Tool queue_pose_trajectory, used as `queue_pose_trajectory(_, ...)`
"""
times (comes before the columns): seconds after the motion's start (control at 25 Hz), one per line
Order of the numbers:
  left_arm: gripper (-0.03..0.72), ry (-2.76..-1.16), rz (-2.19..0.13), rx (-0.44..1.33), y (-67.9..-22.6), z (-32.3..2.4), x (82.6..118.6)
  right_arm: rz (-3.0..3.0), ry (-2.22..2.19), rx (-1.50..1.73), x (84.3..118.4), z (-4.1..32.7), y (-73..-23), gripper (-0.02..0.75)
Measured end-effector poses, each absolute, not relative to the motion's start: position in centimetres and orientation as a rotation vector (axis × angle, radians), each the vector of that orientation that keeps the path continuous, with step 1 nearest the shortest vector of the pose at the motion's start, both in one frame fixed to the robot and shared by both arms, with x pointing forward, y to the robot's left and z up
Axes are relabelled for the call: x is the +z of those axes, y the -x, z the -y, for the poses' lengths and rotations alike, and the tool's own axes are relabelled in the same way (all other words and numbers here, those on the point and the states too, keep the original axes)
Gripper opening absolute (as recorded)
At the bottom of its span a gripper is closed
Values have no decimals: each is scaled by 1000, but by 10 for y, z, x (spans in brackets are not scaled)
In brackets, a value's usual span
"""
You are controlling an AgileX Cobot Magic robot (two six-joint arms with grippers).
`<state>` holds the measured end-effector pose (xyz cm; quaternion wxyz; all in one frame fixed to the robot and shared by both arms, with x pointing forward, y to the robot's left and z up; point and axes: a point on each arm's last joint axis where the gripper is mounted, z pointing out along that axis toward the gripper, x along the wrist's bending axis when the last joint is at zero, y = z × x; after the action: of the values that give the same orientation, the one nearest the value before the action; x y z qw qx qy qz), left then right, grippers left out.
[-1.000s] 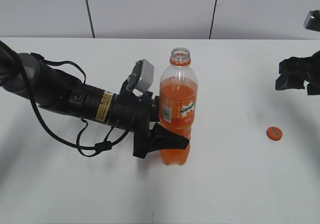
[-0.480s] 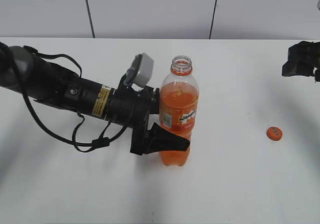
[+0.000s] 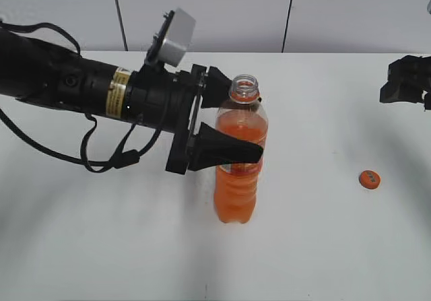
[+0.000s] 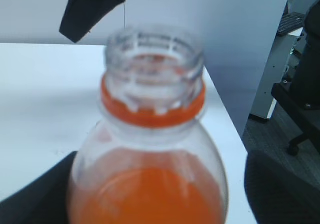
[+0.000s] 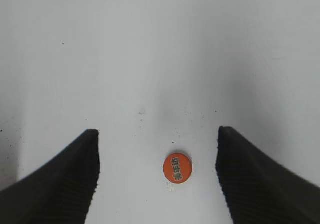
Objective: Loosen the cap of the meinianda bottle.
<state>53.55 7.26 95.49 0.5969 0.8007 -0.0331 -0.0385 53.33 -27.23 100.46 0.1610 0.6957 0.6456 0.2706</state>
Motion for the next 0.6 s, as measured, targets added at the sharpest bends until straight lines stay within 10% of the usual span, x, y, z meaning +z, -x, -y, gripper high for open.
queue_pose_trajectory(0.6, 587, -1806, 59, 253, -512, -92, 1072, -1865, -2006, 771, 1014, 271, -527, 544)
